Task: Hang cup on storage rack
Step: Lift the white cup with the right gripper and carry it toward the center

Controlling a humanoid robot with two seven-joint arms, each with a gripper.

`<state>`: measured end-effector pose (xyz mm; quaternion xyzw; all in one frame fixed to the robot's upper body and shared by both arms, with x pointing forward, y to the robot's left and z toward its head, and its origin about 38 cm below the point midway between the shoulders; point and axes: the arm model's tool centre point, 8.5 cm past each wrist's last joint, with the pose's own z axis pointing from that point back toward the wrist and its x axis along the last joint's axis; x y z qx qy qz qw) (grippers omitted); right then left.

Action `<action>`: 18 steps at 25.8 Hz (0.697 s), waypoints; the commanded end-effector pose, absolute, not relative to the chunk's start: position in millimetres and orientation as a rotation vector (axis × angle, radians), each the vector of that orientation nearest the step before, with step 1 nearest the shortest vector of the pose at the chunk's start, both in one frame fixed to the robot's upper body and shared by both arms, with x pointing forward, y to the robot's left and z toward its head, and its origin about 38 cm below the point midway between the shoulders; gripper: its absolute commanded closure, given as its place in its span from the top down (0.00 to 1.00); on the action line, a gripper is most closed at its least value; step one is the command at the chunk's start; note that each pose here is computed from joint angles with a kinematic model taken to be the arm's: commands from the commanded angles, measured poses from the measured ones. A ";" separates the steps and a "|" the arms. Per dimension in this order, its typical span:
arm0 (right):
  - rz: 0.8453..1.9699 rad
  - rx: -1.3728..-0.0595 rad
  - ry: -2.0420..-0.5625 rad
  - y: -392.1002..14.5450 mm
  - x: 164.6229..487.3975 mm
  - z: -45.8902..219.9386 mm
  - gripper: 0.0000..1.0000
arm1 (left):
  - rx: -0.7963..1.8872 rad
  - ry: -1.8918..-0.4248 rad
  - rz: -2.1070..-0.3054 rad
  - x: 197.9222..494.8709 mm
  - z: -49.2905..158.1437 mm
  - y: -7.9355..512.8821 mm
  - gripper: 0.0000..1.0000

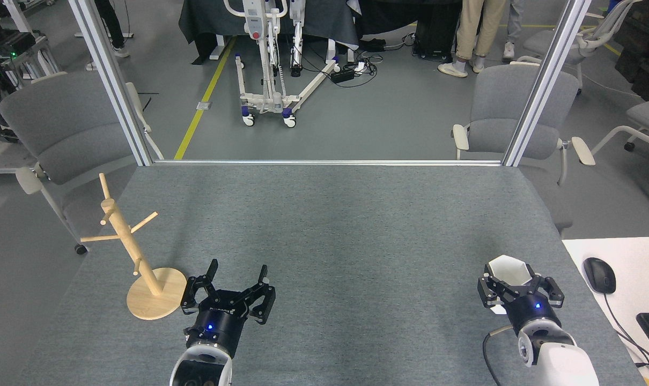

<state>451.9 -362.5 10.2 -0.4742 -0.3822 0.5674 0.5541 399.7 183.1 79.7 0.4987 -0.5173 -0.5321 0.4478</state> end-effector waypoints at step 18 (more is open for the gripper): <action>1.351 -1.106 -0.842 -367.2 474.6 67.4 0.38 | 1.235 -1.280 -1.317 399.7 79.7 183.5 0.99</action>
